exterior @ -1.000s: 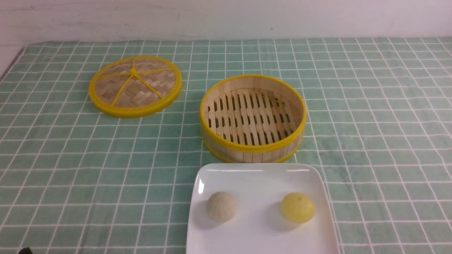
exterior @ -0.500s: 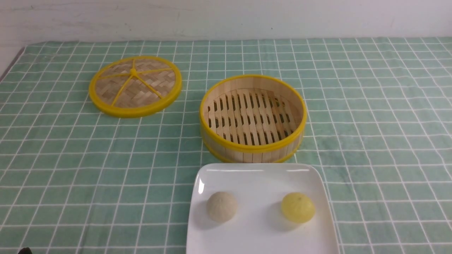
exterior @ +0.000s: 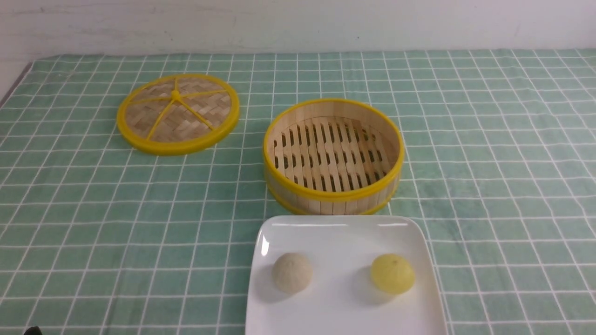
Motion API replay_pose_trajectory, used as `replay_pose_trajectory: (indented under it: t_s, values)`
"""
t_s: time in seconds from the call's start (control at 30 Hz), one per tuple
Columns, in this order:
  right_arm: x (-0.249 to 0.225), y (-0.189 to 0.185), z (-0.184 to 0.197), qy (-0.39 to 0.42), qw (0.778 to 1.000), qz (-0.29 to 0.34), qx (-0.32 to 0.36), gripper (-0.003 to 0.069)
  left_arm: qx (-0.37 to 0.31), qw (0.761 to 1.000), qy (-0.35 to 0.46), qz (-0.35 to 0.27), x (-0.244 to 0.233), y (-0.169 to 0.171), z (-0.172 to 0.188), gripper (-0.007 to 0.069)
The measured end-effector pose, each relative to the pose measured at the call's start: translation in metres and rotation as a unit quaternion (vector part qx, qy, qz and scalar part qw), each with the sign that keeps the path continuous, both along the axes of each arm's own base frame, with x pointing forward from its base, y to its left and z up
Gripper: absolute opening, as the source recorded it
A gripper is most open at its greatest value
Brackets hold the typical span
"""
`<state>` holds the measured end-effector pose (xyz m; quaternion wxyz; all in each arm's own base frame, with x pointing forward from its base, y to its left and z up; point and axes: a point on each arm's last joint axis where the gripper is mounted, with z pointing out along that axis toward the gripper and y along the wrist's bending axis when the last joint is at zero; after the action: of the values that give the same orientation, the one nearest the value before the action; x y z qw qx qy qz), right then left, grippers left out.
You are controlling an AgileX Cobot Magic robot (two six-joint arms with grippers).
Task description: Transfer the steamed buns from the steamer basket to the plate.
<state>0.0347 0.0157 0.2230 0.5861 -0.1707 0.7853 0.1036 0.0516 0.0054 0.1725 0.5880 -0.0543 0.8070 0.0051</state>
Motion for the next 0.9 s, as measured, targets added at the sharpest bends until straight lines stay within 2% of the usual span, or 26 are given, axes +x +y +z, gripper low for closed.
replay_pose_trajectory:
  t_s: [0.3,0.57,0.9]
  values:
    - [0.008,-0.003,-0.011,0.028,0.997,-0.070,0.006,0.0243,0.000,1.000,0.000,0.000,0.000,0.000,0.000,0.0404]
    - [0.017,-0.012,-0.021,-0.004,0.986,-0.164,0.011,0.0243,0.001,1.000,0.000,0.000,0.000,0.000,0.000,0.0404]
    - [0.017,-0.014,-0.043,0.042,0.981,-0.191,0.008,0.0243,0.005,1.000,0.000,0.000,0.000,0.000,0.000,0.0404]
